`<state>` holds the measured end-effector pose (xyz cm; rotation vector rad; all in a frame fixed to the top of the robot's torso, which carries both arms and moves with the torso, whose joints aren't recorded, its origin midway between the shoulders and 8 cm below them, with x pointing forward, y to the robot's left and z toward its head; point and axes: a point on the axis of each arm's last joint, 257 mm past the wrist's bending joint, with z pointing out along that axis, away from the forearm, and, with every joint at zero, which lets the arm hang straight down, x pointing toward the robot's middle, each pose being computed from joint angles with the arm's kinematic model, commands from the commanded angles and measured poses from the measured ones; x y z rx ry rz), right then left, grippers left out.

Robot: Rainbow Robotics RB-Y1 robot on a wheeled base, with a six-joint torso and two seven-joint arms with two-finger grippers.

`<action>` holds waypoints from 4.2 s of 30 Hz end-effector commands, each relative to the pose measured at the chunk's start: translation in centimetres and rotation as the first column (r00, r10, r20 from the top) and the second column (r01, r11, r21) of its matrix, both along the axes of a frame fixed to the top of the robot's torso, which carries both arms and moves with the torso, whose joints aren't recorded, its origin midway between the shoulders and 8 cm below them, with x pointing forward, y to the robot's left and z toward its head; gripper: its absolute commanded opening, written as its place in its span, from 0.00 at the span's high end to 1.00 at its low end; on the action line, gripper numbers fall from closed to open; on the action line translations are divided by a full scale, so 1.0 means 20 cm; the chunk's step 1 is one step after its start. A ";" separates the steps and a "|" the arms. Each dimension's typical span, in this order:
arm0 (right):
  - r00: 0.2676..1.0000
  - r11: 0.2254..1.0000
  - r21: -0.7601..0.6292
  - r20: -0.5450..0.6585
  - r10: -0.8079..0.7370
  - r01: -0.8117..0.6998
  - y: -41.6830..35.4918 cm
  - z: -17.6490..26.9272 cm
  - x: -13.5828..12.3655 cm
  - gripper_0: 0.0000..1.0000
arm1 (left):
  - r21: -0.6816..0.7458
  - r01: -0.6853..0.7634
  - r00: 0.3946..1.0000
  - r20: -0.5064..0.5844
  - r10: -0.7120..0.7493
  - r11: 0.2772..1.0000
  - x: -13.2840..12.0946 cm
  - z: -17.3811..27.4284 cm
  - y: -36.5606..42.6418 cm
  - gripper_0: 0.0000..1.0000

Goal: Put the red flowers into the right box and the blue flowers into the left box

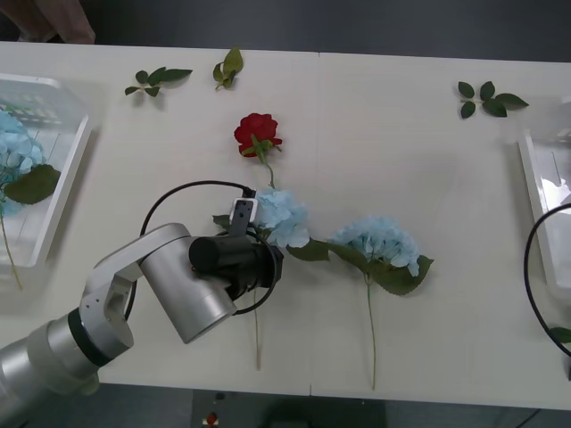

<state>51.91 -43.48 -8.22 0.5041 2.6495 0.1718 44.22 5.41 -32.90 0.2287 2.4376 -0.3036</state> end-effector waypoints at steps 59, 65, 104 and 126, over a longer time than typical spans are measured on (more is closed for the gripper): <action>0.947 0.902 -0.417 0.228 0.228 -0.116 -0.78 -0.57 -0.11 0.00 | 0.036 -0.701 0.706 0.174 0.687 0.712 0.07 0.86 2.74 0.98; 0.944 0.920 -0.359 0.221 0.245 -0.155 -0.71 -0.56 -0.12 0.00 | 0.040 -0.696 0.711 0.169 0.682 0.717 0.07 0.82 2.73 0.92; 0.915 0.928 -0.024 0.163 0.370 -0.371 0.49 -0.23 -0.37 0.00 | -0.157 -0.622 0.771 0.052 0.635 0.767 0.18 1.23 2.38 0.00; 0.896 0.897 -0.012 0.042 0.442 -0.441 1.01 -0.56 -0.66 0.00 | -0.173 -0.492 0.854 0.095 0.512 0.853 0.54 1.21 1.83 0.00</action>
